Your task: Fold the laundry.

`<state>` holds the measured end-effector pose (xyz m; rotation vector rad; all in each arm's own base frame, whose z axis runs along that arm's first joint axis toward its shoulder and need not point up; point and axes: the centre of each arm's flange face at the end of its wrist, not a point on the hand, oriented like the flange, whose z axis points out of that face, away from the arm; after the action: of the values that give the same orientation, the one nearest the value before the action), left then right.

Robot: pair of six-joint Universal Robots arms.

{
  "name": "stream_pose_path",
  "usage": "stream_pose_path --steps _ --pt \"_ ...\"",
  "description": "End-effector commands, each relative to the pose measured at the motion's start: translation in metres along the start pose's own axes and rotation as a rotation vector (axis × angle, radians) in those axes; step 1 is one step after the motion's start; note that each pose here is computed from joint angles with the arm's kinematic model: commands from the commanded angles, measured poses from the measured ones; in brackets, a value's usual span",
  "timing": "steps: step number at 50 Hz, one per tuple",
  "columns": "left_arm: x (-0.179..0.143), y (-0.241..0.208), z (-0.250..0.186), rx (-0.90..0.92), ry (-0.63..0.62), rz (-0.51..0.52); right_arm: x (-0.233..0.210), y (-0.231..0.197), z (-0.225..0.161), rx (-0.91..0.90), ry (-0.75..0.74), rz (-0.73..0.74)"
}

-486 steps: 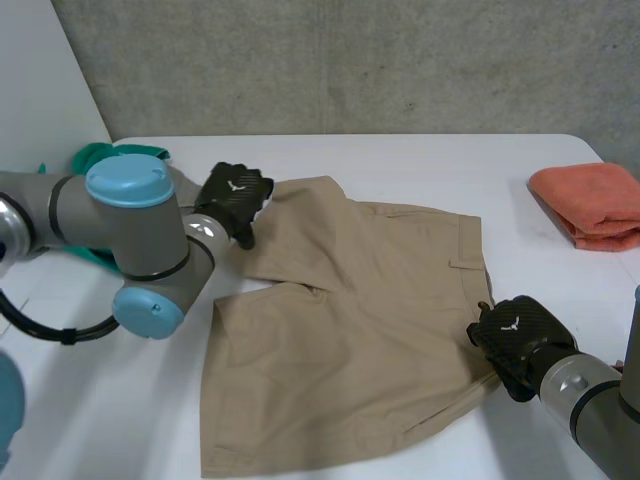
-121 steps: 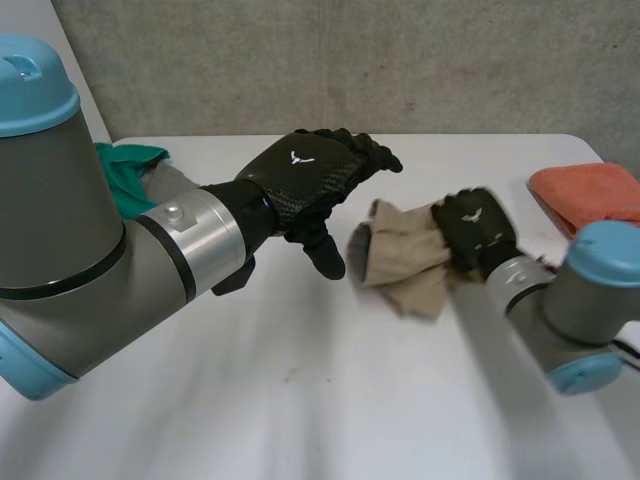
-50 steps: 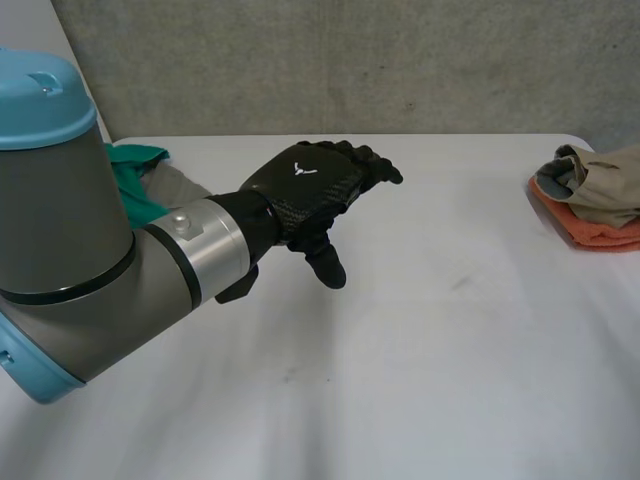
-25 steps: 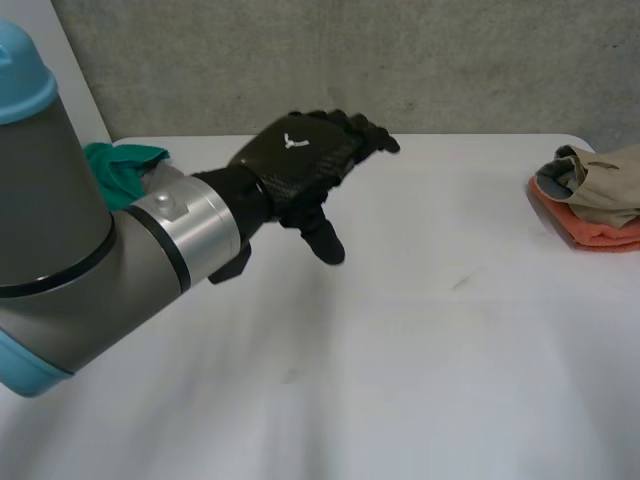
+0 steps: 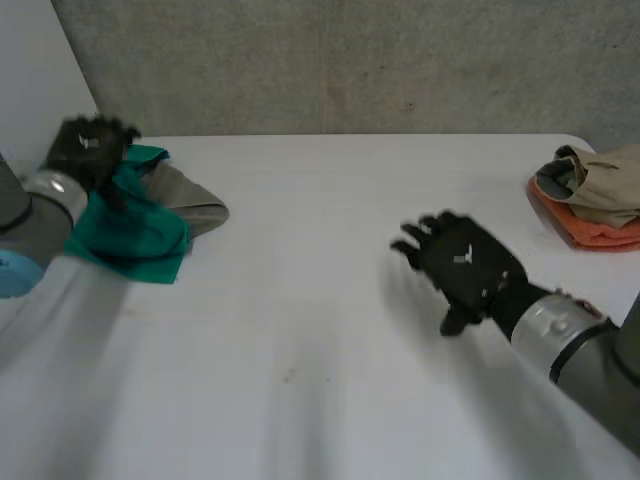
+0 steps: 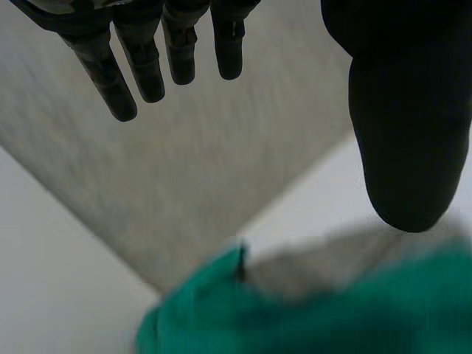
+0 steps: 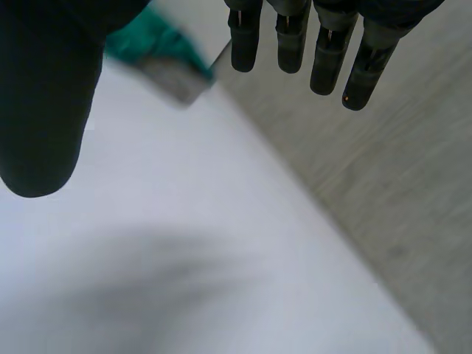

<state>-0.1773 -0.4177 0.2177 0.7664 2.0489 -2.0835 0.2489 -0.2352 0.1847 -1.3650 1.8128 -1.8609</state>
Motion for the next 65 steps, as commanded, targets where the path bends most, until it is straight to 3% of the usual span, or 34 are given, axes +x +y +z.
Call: stream_pose_path --steps 1,9,16,18,24,29,32,34,37,40,46,52,59,65 --pt "0.019 0.080 0.020 -0.128 0.102 0.192 0.000 0.029 -0.002 -0.185 0.026 -0.090" --pt "0.032 0.095 0.023 -0.143 0.125 0.161 -0.001 0.033 -0.003 -0.207 0.036 -0.085" --pt "0.063 0.056 0.017 -0.046 0.152 0.178 -0.001 0.033 -0.003 -0.209 0.039 -0.079" --pt "0.067 0.023 0.009 0.012 0.144 0.163 0.000 0.034 -0.003 -0.210 0.044 -0.078" --pt "0.095 -0.067 -0.036 0.173 0.180 -0.025 0.011 0.034 -0.004 -0.211 0.077 -0.075" --pt "0.127 -0.133 -0.088 0.295 0.265 -0.262 0.017 0.030 -0.003 -0.195 0.110 -0.051" --pt "0.149 -0.137 -0.105 0.283 0.329 -0.342 0.024 0.027 -0.004 -0.190 0.148 -0.020" --pt "0.185 -0.131 -0.123 0.243 0.433 -0.394 0.029 0.027 -0.004 -0.194 0.174 0.000" --pt "0.233 -0.111 -0.141 0.167 0.548 -0.398 0.037 0.026 -0.003 -0.197 0.218 0.038" --pt "0.251 -0.099 -0.149 0.129 0.591 -0.381 0.045 0.024 -0.004 -0.191 0.255 0.073" --pt "0.242 -0.103 -0.148 0.143 0.572 -0.353 0.063 0.022 -0.009 -0.184 0.319 0.119" --pt "0.203 -0.101 -0.126 0.150 0.463 -0.323 0.071 0.018 -0.011 -0.174 0.336 0.137" --pt "0.177 -0.092 -0.106 0.159 0.373 -0.206 0.066 0.015 -0.017 -0.234 0.297 0.174" --pt "0.160 -0.058 -0.073 0.096 0.318 -0.069 0.053 0.011 -0.031 -0.358 0.220 0.247"
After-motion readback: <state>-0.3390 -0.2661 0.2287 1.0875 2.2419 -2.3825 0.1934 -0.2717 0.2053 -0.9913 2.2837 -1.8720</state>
